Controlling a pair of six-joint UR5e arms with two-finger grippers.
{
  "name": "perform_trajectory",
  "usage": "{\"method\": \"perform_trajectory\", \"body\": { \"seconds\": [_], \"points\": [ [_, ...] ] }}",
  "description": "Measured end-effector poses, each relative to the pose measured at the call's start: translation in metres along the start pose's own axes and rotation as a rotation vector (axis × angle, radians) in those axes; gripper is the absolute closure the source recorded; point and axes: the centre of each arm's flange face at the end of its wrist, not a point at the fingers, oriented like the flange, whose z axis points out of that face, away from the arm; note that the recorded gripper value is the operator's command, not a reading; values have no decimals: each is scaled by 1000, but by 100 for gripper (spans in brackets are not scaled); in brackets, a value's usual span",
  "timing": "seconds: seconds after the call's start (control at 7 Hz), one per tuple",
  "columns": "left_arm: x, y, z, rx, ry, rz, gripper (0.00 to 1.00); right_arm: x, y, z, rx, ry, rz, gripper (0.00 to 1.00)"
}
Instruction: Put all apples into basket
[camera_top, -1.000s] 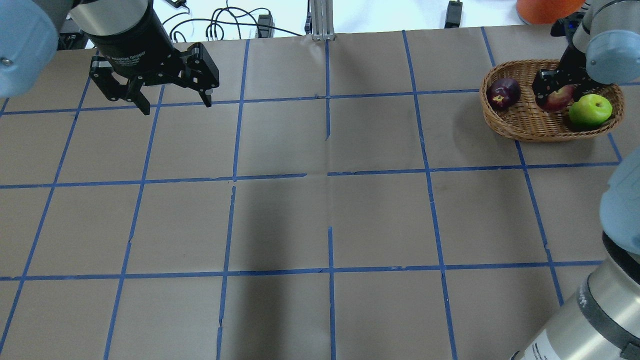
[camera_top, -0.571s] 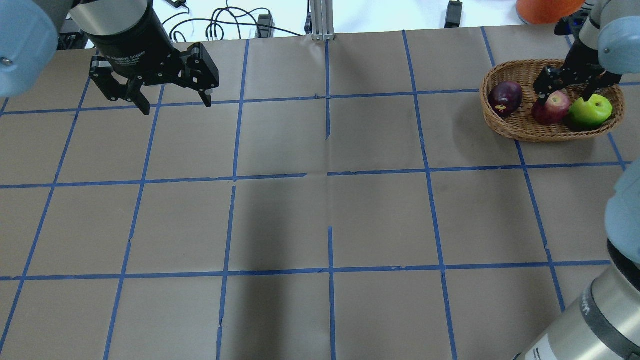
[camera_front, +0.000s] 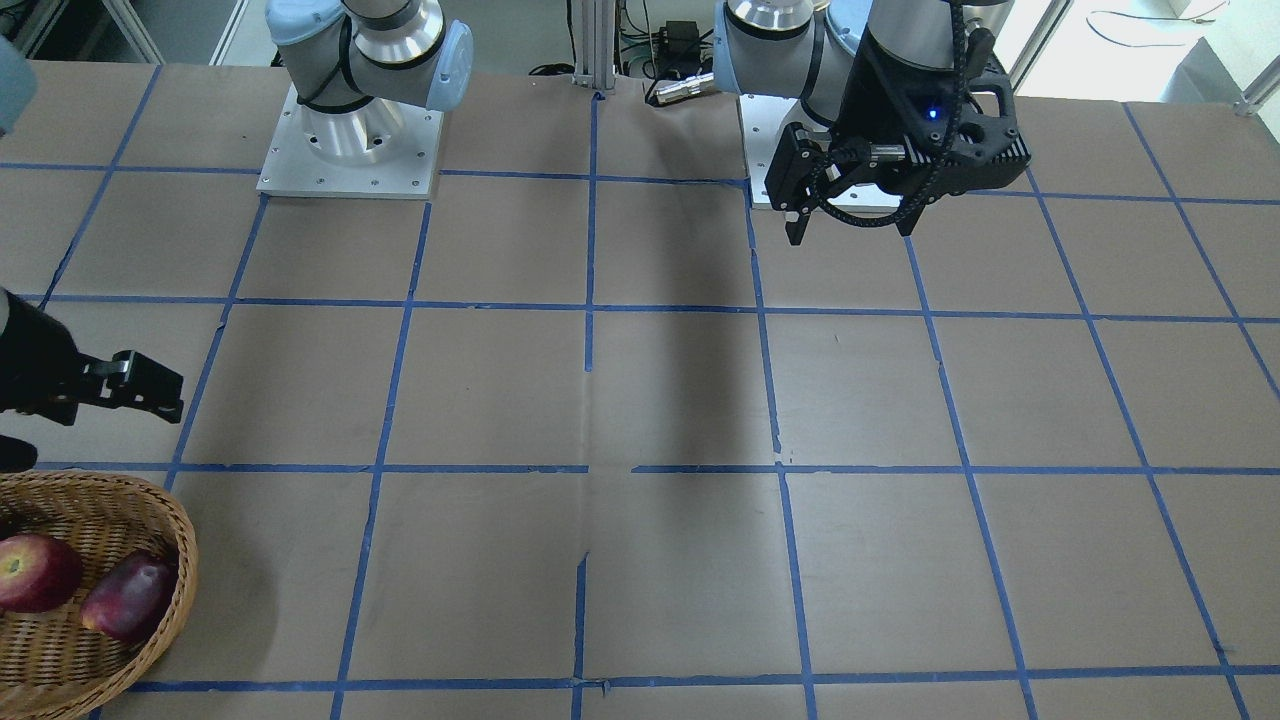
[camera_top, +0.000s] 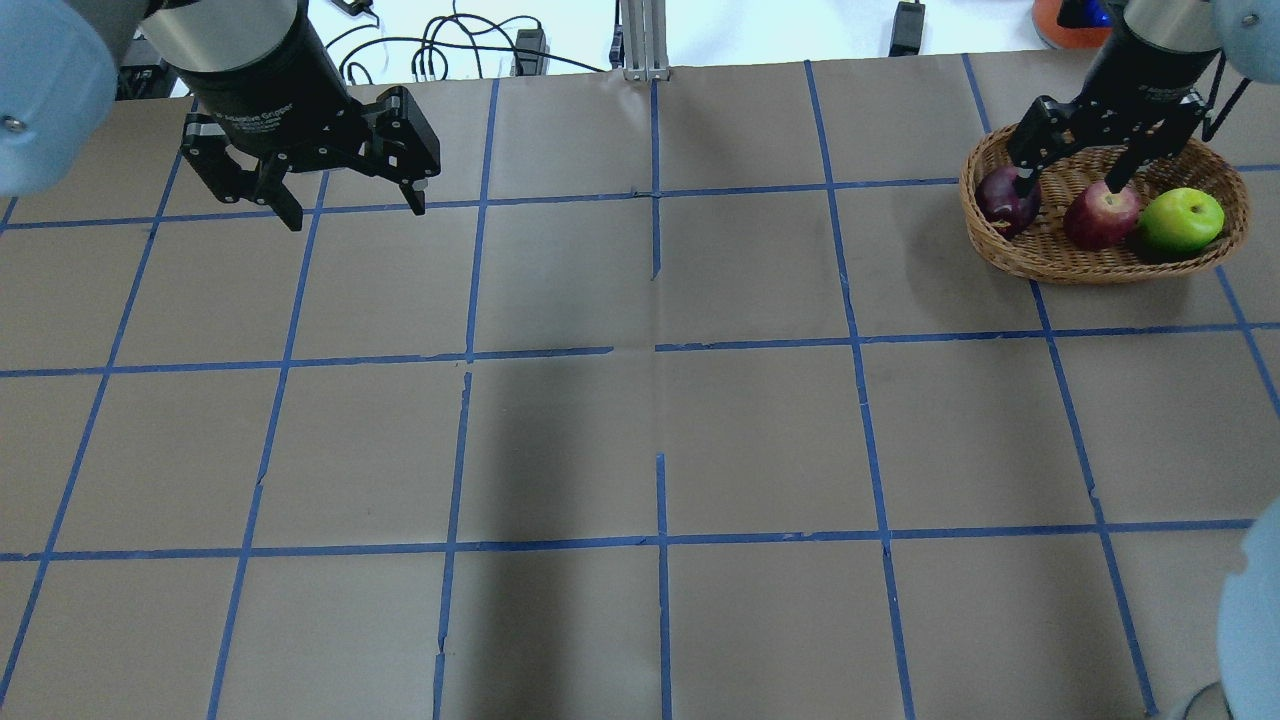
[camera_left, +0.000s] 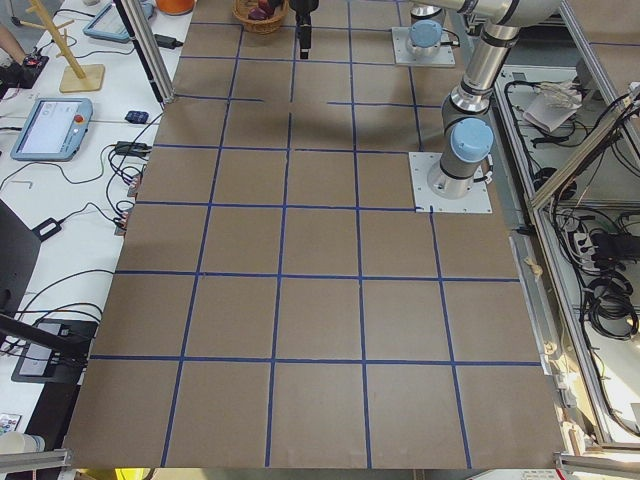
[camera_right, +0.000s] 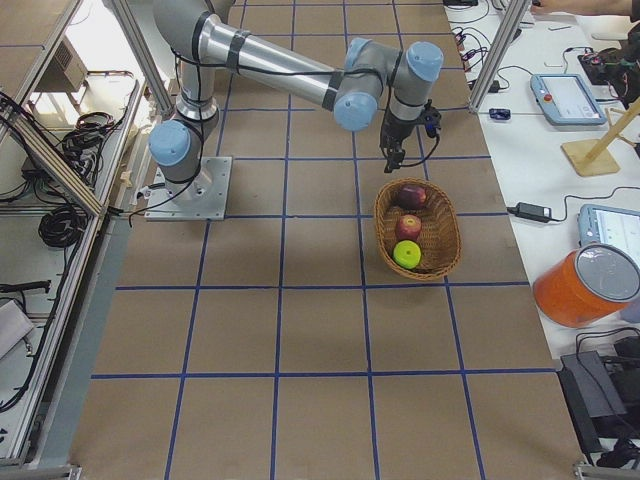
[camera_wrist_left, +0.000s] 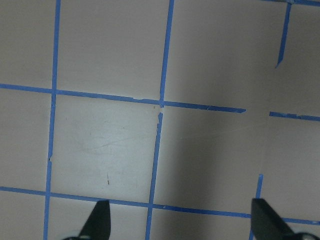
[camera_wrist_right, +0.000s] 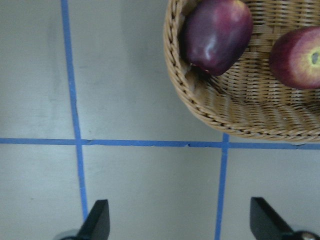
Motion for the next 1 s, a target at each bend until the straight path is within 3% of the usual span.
{"method": "perform_trajectory", "body": {
  "seconds": [0.57,1.0],
  "points": [
    [0,0,-2,5,3,-1,0,-122,79,-44,36,1,7,0],
    [-1,1,-4,8,4,-2,0,-135,120,-62,16,1,-8,0]
  ]
}}
